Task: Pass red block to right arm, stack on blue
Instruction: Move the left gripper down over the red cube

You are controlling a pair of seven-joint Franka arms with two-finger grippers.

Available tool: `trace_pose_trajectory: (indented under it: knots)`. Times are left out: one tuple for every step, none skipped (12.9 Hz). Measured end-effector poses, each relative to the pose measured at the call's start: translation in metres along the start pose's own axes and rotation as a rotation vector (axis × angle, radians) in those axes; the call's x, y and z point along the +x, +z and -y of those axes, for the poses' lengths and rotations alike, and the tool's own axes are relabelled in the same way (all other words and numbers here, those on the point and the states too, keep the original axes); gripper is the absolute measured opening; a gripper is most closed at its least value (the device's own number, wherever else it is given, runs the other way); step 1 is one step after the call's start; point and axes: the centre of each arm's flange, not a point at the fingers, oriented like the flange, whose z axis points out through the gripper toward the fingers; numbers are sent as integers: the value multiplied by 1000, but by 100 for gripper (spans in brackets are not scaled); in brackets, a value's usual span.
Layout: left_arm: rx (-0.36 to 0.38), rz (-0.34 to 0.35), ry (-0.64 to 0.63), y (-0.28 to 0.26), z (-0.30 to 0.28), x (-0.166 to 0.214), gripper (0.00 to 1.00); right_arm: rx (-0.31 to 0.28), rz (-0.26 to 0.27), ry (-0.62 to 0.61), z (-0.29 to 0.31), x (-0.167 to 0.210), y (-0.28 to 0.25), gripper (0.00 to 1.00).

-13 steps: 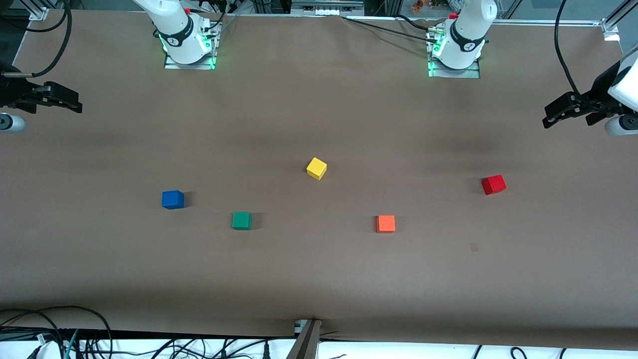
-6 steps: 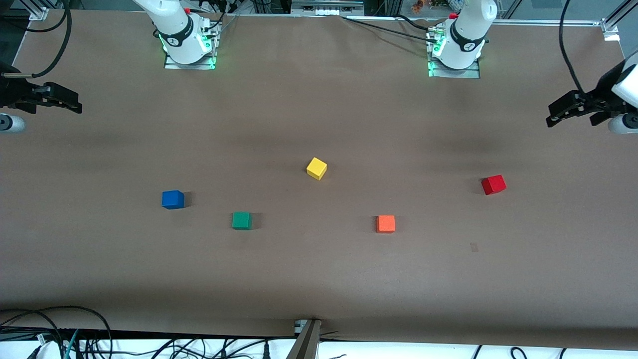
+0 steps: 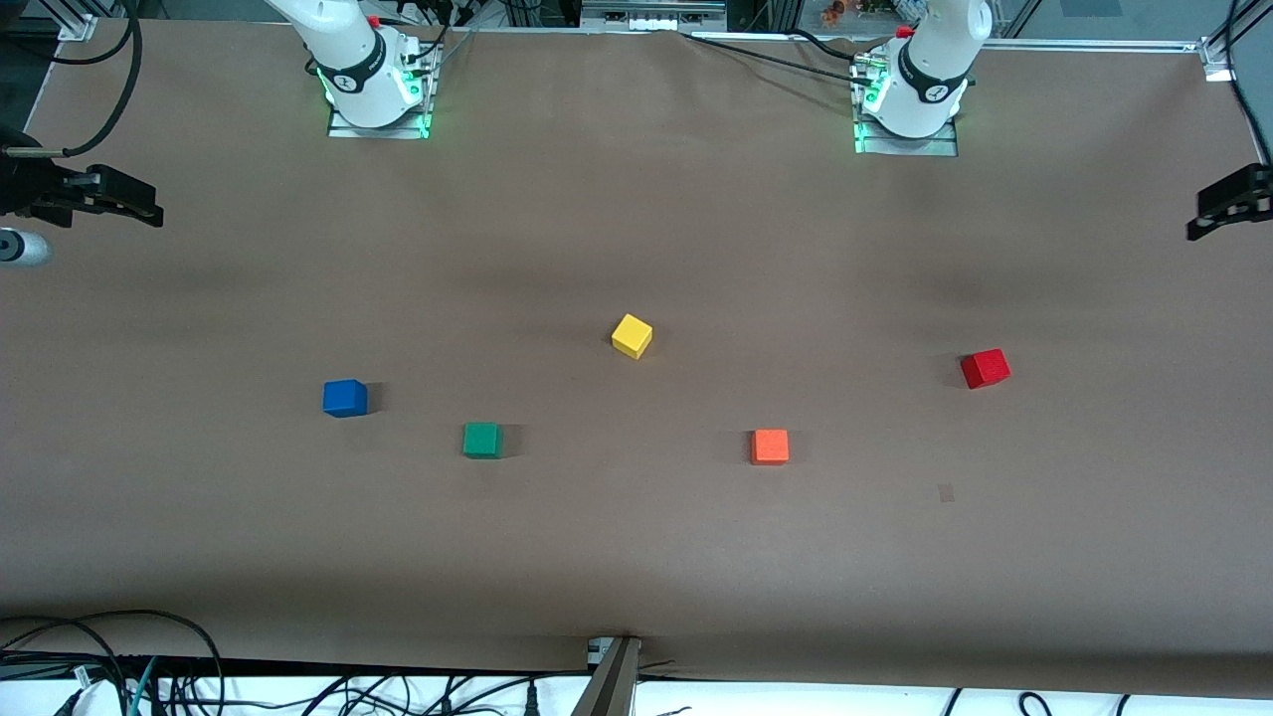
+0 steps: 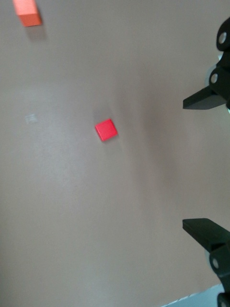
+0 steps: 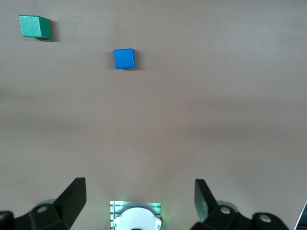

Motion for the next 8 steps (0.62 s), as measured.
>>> trace_pose_trajectory:
  knots:
    - [-6,6,53,5,16,-7,100,0,1,0,0,1,1,100]
    - [-16,14,103,11,35,-15,100,1,3,0,0,1,1,100]
    - [-29,24,156,20,56,-25,100,5,4,-1,0,2,2,100]
    - [-49,33,205,32,79,-36,100,10,4,-2,1,2,2,100]
    - [-77,35,243,44,99,-46,100,13,4,-3,2,2,3,100]
    - [-112,26,277,57,118,-55,100,14,4,-4,2,2,2,100]
    - [-152,7,316,71,134,-64,100,14,4,-5,3,2,2,100]
    - [-202,-25,366,88,152,-74,100,14,4,-6,4,2,2,100]
